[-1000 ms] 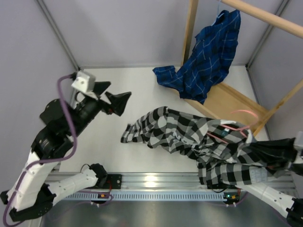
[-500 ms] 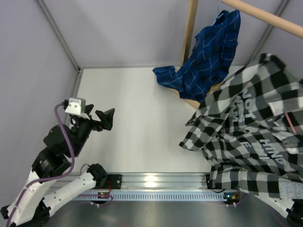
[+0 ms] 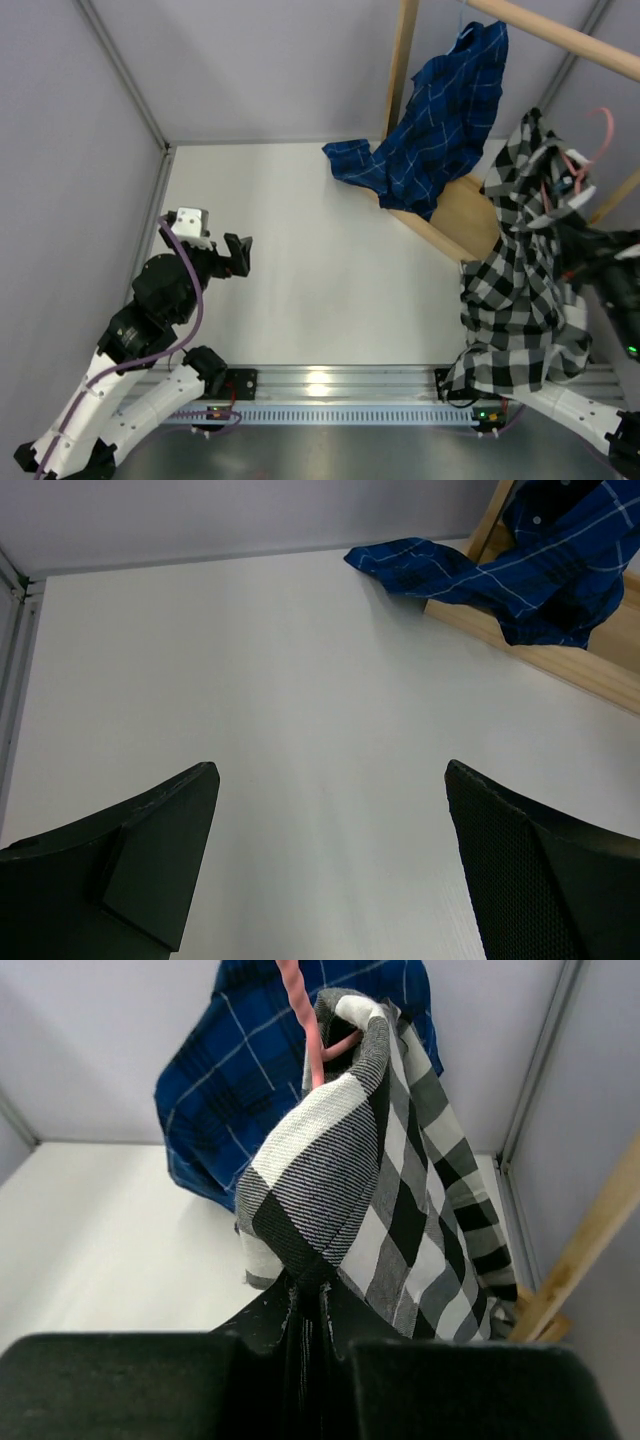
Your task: Place the shirt on the hanger
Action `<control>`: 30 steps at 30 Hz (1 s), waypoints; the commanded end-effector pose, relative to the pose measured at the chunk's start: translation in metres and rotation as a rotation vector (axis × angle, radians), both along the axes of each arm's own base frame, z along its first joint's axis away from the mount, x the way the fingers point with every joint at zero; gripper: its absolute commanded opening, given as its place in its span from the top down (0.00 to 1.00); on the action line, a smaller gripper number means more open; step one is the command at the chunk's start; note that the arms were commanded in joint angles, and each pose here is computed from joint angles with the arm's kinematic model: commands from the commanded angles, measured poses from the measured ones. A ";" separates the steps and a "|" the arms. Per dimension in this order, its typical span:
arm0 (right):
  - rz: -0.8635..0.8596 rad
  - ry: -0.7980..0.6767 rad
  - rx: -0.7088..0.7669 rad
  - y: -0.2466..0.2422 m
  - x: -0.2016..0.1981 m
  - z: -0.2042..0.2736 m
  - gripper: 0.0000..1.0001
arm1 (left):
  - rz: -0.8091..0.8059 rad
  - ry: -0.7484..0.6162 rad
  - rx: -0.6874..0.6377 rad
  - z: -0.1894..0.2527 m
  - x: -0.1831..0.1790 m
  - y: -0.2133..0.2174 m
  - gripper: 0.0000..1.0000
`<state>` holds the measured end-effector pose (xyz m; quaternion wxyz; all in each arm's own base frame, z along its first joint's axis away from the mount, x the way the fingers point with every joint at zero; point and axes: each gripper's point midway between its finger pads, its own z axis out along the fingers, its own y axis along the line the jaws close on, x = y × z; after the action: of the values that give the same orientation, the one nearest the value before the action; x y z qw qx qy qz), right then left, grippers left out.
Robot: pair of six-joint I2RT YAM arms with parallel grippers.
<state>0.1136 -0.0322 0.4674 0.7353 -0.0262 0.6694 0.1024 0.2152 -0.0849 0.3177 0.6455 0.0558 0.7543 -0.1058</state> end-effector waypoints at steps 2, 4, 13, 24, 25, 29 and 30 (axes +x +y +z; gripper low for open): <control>-0.119 -0.128 0.200 0.021 0.042 0.036 1.00 | -0.058 -0.032 -0.038 0.000 0.006 -0.010 0.02; -0.119 -0.150 0.213 0.029 0.049 0.042 1.00 | -0.067 -0.024 -0.035 -0.004 0.006 -0.011 0.02; -0.077 -0.264 0.194 0.046 0.056 0.110 1.00 | -0.071 -0.040 -0.037 -0.003 0.003 -0.009 0.02; -0.142 -0.181 -0.025 0.049 0.072 0.042 1.00 | -0.109 -0.051 -0.046 -0.002 -0.002 -0.013 0.02; -0.160 -0.173 -0.031 0.046 0.072 0.038 1.00 | -0.112 -0.053 -0.047 -0.001 -0.002 -0.014 0.02; -0.249 -0.157 -0.016 0.023 0.066 0.035 1.00 | -0.126 -0.042 -0.039 -0.004 -0.001 -0.017 0.02; -0.275 -0.150 -0.014 0.017 0.065 0.033 1.00 | -0.128 -0.039 -0.038 -0.005 -0.001 -0.017 0.02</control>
<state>0.1944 0.0165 0.4744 0.7653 -0.0138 0.6435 -0.0081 0.2097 -0.0968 0.3031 0.6381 0.0887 0.7499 -0.1503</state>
